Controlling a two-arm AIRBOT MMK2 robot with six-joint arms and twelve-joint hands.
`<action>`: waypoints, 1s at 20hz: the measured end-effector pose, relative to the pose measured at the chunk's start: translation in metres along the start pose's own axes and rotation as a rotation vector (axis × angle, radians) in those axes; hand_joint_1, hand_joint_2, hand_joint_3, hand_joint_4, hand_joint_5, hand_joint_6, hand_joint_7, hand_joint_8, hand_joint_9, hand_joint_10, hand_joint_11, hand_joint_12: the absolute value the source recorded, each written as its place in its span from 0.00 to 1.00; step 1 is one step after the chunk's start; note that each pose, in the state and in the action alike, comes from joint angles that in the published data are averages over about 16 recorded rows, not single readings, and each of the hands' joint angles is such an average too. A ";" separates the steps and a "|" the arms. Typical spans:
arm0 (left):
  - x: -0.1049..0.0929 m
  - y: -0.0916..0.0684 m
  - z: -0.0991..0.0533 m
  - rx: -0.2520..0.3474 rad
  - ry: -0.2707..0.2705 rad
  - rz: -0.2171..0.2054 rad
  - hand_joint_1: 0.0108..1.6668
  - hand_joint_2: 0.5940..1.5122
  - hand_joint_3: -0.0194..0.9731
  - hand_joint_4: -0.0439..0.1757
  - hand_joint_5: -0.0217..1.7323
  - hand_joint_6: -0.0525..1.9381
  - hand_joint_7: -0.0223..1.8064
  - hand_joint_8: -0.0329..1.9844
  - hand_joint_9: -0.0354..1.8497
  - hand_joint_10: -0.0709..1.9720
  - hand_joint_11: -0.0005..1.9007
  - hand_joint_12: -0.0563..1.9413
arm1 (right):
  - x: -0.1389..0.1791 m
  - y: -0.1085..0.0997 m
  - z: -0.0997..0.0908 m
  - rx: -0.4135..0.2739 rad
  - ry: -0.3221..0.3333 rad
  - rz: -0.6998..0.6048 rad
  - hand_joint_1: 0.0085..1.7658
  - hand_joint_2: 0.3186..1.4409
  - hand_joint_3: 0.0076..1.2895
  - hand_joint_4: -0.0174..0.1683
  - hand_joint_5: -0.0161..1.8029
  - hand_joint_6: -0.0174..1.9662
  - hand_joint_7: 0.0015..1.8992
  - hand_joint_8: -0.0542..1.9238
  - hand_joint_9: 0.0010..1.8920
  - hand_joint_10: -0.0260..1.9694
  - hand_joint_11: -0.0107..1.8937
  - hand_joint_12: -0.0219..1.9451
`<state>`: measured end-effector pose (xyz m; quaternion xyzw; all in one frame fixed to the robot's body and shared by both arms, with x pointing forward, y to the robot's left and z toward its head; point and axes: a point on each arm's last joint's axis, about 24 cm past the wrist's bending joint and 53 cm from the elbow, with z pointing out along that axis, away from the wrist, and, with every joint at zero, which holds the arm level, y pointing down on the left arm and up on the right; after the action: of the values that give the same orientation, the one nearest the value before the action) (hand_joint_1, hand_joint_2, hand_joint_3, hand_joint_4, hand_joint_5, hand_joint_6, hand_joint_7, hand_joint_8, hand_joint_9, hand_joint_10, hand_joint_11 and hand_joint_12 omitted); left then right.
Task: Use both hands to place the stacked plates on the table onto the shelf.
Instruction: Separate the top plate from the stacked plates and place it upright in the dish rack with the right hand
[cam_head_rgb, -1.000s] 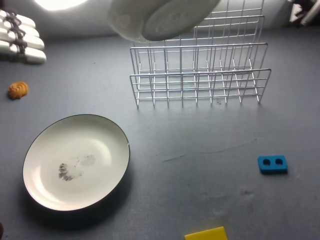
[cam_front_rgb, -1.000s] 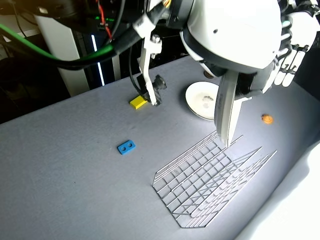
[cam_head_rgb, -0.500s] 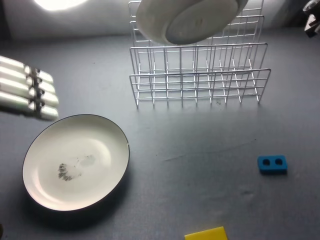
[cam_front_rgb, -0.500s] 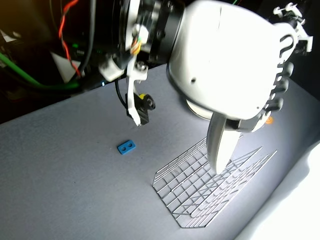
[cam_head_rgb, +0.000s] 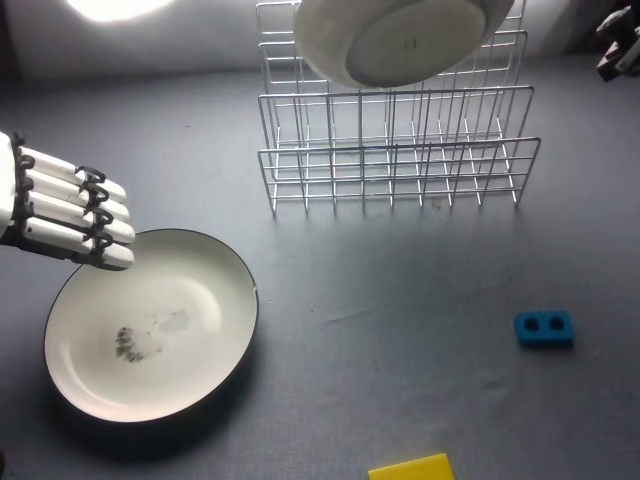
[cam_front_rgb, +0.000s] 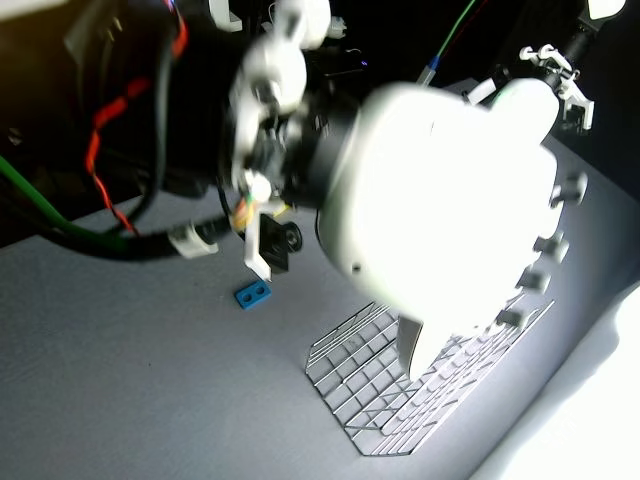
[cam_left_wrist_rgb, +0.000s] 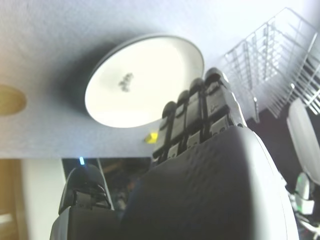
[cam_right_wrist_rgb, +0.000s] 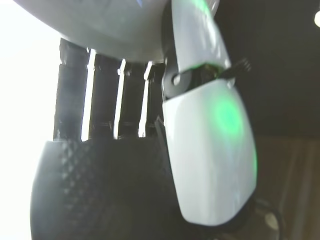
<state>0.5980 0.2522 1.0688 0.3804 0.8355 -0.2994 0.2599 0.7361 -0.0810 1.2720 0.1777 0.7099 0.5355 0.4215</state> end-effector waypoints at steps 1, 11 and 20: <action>0.001 0.002 0.001 -0.005 0.003 -0.001 0.01 0.59 0.04 0.21 0.02 0.03 0.02 0.01 0.03 0.04 0.01 0.03 | -0.001 -0.005 0.003 0.009 -0.003 0.011 0.78 0.60 0.00 0.05 0.47 0.50 0.55 0.45 0.59 0.46 0.54 0.46; 0.016 0.014 0.005 -0.040 0.036 -0.022 0.01 0.60 0.04 0.21 0.02 0.03 0.02 0.01 0.03 0.04 0.01 0.03 | -0.007 -0.048 0.029 0.091 -0.020 0.061 0.78 0.60 0.00 0.05 0.46 0.51 0.54 0.47 0.58 0.49 0.53 0.46; 0.027 0.017 0.005 -0.047 0.064 -0.037 0.01 0.60 0.04 0.21 0.02 0.03 0.02 0.01 0.03 0.04 0.01 0.03 | -0.003 -0.083 0.039 0.157 -0.026 0.061 0.78 0.61 0.00 0.05 0.45 0.51 0.53 0.48 0.57 0.50 0.53 0.47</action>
<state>0.5968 0.2703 1.0420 0.3683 0.8570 -0.2720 0.2364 0.7851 -0.0889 1.1952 0.2386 0.7385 0.4885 0.3988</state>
